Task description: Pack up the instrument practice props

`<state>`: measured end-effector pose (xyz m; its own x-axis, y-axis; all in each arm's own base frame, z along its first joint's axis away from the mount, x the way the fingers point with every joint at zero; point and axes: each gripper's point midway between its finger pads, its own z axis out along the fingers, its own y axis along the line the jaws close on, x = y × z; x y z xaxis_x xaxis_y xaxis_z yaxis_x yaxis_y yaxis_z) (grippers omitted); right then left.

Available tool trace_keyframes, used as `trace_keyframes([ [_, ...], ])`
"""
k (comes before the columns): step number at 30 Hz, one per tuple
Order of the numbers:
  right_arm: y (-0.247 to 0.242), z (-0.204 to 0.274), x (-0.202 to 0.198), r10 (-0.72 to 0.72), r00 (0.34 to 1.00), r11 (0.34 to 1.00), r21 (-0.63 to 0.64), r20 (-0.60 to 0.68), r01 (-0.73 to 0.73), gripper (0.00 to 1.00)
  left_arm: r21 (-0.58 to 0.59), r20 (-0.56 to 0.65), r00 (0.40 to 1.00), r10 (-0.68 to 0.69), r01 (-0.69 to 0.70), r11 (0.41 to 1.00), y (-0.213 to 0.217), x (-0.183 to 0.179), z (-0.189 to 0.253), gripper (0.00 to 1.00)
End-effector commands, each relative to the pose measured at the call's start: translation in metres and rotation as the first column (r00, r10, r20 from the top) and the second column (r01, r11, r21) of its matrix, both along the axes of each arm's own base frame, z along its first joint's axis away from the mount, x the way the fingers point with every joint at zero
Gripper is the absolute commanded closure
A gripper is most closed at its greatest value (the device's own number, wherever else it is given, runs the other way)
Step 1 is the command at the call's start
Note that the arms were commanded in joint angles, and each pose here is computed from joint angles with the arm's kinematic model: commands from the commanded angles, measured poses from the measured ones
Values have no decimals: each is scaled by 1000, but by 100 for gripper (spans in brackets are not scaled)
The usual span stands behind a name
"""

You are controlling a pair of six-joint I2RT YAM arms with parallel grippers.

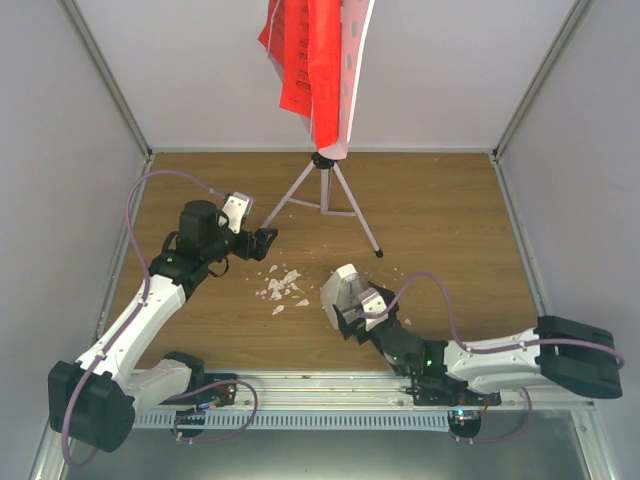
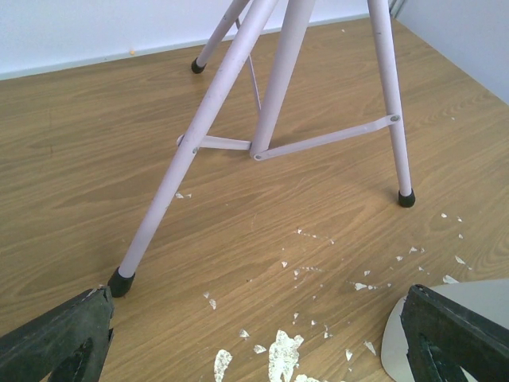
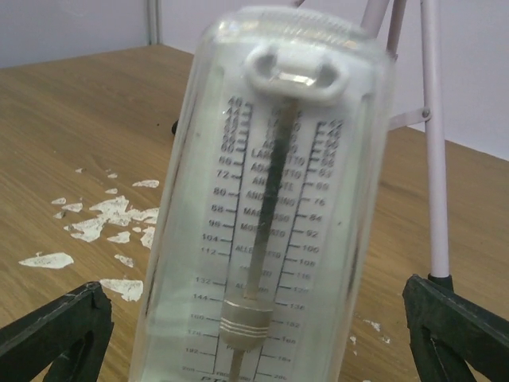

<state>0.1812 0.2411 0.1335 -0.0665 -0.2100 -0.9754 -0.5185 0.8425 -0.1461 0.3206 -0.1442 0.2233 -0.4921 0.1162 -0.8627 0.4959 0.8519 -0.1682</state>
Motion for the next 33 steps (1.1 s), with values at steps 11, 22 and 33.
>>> trace_keyframes([
  [11, -17, 75, -13, 57, 998, 980, 191, -26, -51, 0, -7, 83, 997, 6, -5, 1000, 3, 2, 18, 1],
  [22, -59, 171, 11, -62, 994, 974, 212, -88, 79, 0, -56, 211, 973, -94, 108, 993, -20, -25, 48, 1],
  [33, -115, 124, 107, -159, 905, 957, 165, -394, 240, 0, -106, 175, 881, -439, 460, 881, -126, -87, 57, 1],
])
